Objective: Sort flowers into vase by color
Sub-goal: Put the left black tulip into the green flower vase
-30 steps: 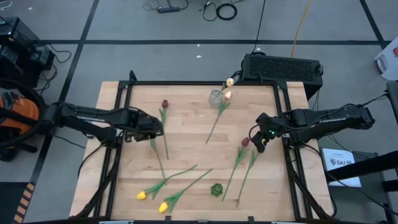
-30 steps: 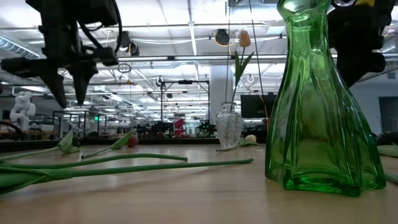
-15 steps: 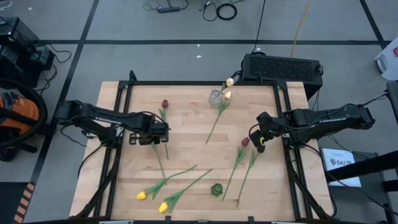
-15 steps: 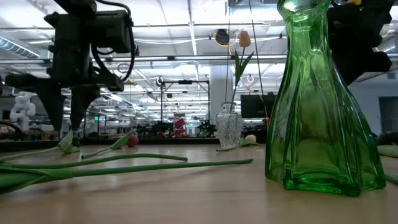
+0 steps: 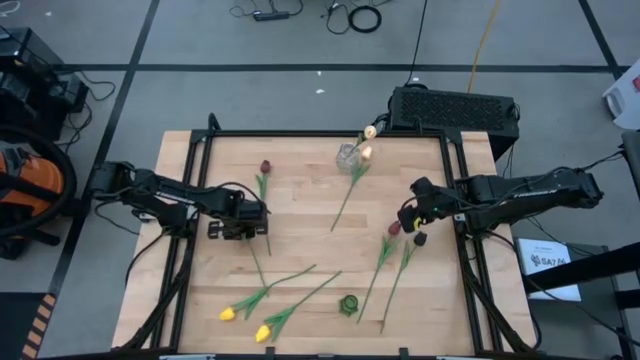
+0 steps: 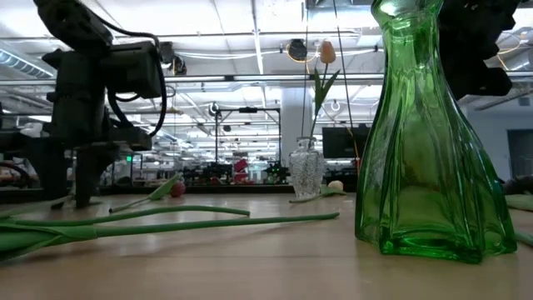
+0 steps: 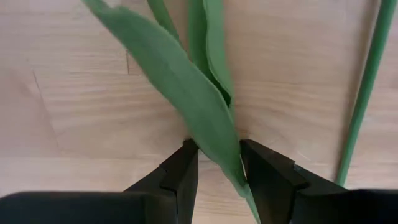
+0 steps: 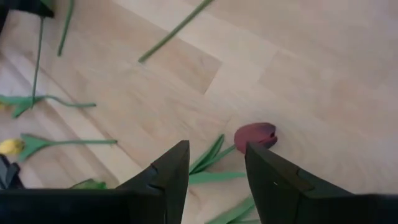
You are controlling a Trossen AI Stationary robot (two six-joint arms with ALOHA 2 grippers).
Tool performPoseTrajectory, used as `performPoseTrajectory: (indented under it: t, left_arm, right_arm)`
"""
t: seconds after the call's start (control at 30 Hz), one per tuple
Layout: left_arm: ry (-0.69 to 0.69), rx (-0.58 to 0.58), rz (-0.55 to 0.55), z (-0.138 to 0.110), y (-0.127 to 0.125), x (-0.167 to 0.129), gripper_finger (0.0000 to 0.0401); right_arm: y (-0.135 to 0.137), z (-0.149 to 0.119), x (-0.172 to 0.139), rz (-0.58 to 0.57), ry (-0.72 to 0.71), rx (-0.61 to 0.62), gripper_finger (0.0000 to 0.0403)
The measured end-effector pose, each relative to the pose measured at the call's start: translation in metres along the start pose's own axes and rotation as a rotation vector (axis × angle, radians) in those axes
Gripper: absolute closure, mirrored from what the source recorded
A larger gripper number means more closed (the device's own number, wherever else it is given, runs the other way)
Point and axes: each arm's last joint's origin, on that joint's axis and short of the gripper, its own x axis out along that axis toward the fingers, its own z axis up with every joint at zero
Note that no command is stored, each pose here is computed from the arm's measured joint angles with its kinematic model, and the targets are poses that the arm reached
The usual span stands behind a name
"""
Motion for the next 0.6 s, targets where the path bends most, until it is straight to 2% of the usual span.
performPoseTrajectory:
  t: [0.2,0.27,0.4,0.53,0.6]
  left_arm:
    - [-0.017,0.095,0.009,0.001,0.000,0.000,0.0277]
    - [-0.020,0.107,0.010,0.002,0.000,0.000,0.0303]
    - [-0.049,0.161,0.004,0.002,0.001,-0.001,0.0382]
    - [-0.086,0.168,-0.040,0.002,0.000,-0.008,0.0386]
    - [-0.169,0.169,-0.083,0.003,-0.003,-0.018,0.0388]
  right_arm:
    - [0.000,0.002,0.000,-0.020,-0.048,0.004,0.0255]
    - [0.000,0.002,0.000,-0.022,-0.055,0.002,0.0255]
    - [0.000,0.002,0.000,-0.023,-0.054,-0.010,0.0255]
    - [-0.001,0.001,0.000,-0.022,-0.044,-0.022,0.0255]
    - [-0.001,0.001,0.000,-0.026,-0.027,-0.045,0.0255]
